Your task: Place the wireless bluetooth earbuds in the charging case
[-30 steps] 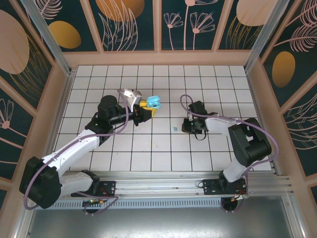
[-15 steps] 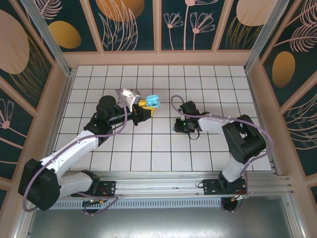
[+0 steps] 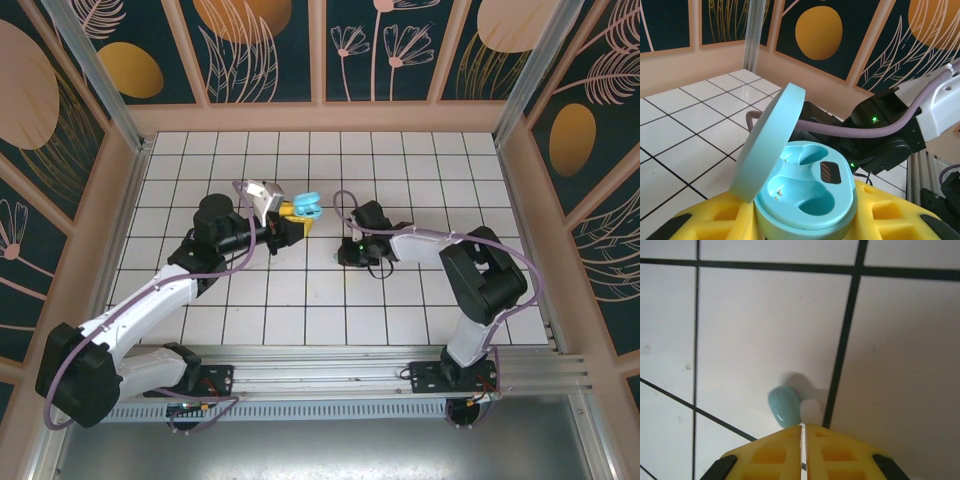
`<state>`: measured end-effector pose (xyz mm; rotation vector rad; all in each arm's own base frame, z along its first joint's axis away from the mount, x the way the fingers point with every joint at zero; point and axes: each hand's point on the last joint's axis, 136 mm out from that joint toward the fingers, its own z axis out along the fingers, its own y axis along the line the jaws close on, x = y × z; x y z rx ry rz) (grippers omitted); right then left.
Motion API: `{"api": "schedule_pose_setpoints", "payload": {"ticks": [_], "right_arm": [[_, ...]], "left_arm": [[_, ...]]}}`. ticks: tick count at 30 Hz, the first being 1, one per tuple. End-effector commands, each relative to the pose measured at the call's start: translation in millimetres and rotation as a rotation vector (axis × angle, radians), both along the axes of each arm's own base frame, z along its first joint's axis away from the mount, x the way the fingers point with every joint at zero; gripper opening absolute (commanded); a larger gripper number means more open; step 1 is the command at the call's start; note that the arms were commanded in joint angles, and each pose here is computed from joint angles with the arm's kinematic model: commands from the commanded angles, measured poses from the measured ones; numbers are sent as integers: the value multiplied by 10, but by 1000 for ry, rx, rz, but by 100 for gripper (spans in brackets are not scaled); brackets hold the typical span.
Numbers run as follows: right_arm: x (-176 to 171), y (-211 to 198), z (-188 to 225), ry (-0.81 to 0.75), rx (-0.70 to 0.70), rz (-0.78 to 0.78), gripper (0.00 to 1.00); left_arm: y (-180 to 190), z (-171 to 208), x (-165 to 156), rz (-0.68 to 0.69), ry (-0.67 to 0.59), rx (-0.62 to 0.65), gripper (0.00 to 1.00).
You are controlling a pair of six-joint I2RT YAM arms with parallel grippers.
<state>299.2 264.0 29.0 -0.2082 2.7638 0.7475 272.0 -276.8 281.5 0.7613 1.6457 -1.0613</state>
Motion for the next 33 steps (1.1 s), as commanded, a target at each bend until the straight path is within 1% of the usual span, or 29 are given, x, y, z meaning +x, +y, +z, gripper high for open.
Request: {"api": "schedule_pose_setpoints", "payload": {"ticks": [1,5,8,12,14,17,27,33], "right_arm": [[37,119,222,-22,49,31,11],[90,36,407,-71,38,64,10],[147,-22,423,-115,-55,131,12],[158,0,328,-147,-201,253,23],[160,27,281,-155,-247,298,27],[171,57,201,-149,-298,349,30],[174,125,48,-158,-431,460,33],[129,130,-52,-139,-458,491,33]], "left_arm": [[25,70,-47,4,-38,-1,0],[41,81,-56,10,-41,2,0],[44,99,-62,11,-46,-1,0],[37,93,-58,7,-42,-1,0],[37,96,-51,9,-40,0,0],[35,100,-49,9,-41,-1,0],[39,95,-44,11,-40,7,0],[39,68,-33,15,-33,12,0]]}}
